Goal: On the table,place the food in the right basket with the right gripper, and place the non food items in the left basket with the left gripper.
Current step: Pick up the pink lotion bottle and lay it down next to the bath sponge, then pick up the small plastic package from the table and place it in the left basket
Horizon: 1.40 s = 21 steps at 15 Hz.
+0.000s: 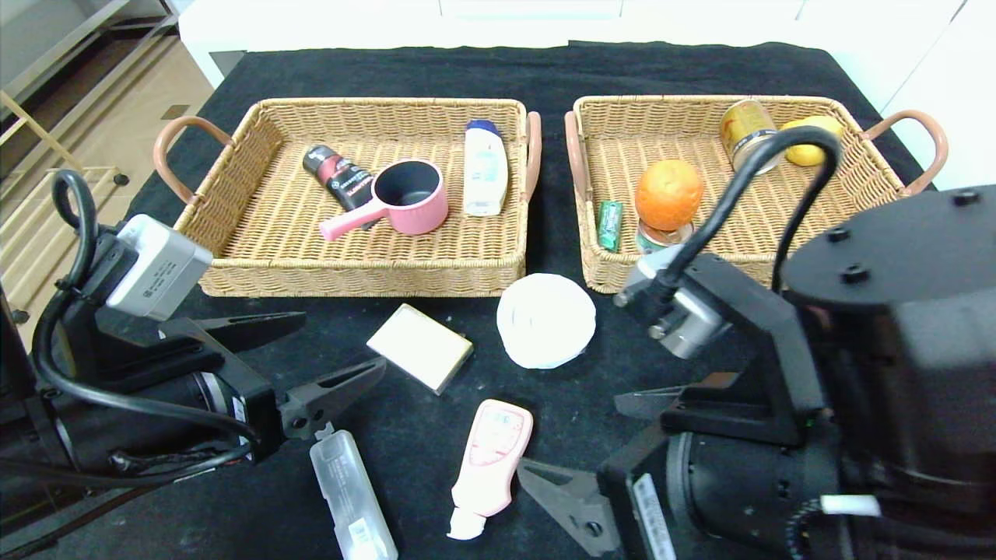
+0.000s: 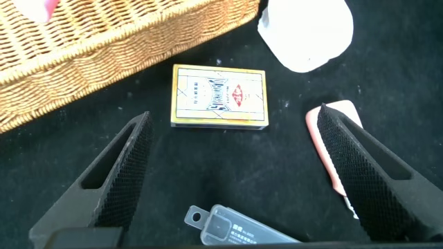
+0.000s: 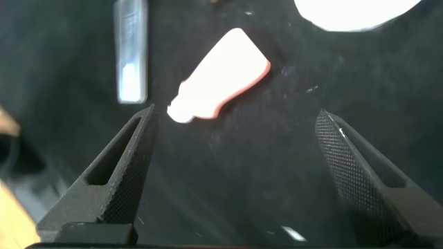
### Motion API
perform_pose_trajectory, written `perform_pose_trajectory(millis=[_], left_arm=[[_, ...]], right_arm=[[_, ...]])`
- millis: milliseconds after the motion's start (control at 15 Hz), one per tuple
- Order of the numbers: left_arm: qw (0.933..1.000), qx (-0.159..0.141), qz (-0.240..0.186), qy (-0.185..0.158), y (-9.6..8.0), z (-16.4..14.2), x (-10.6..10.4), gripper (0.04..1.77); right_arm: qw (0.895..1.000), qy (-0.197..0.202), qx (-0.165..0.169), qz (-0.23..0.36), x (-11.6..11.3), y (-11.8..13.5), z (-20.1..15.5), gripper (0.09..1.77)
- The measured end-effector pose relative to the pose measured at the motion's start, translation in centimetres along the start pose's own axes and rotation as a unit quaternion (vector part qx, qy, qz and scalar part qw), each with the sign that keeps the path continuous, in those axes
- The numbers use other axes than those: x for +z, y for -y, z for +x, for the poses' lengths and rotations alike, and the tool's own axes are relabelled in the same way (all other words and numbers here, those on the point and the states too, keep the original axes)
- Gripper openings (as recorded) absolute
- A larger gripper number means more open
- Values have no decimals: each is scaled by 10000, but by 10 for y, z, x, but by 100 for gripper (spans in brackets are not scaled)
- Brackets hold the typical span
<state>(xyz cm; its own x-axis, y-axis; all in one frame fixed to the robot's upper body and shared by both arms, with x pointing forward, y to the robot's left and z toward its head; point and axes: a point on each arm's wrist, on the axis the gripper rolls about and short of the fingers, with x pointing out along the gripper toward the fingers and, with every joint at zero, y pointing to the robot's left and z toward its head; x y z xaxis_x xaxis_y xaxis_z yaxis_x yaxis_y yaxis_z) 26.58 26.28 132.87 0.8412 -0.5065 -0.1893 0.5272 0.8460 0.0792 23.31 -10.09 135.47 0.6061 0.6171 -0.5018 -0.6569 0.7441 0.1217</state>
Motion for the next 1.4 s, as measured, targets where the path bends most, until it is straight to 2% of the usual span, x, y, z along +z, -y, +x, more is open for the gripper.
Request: perform_pose_trajectory(millis=[200,333,467,667,800,1067,1267,1400], left_arm=[[10000,65,31,-32,0,0,-1,172],[9999,69,42,-63,1,1,-2,172],[9999,84,52,-86,3,1,-2,172],[9997,108,140,-162,12,2,-5,172],[9995,90,180,-224,19,3,-8,172],[9994,47,199,-285,23,5,-11,172],[9993,82,201,-295,23,5,-12,172],[9991,263,209,-243,22,5,-8,172]], right_arm=[[9966,15,576,-581,-15,31,-23,167],[9929,20,708,-951,-28,47,-36,168],[9899,223,781,-1163,-38,59,-45,169],[9849,761,784,-1340,-55,76,-53,169],[9827,959,736,-1403,-67,90,-55,170],[9810,1303,603,-1301,-84,114,-62,170],[9813,1382,466,-1253,-89,119,-67,170],[9812,1430,388,-1238,-89,121,-69,170]])
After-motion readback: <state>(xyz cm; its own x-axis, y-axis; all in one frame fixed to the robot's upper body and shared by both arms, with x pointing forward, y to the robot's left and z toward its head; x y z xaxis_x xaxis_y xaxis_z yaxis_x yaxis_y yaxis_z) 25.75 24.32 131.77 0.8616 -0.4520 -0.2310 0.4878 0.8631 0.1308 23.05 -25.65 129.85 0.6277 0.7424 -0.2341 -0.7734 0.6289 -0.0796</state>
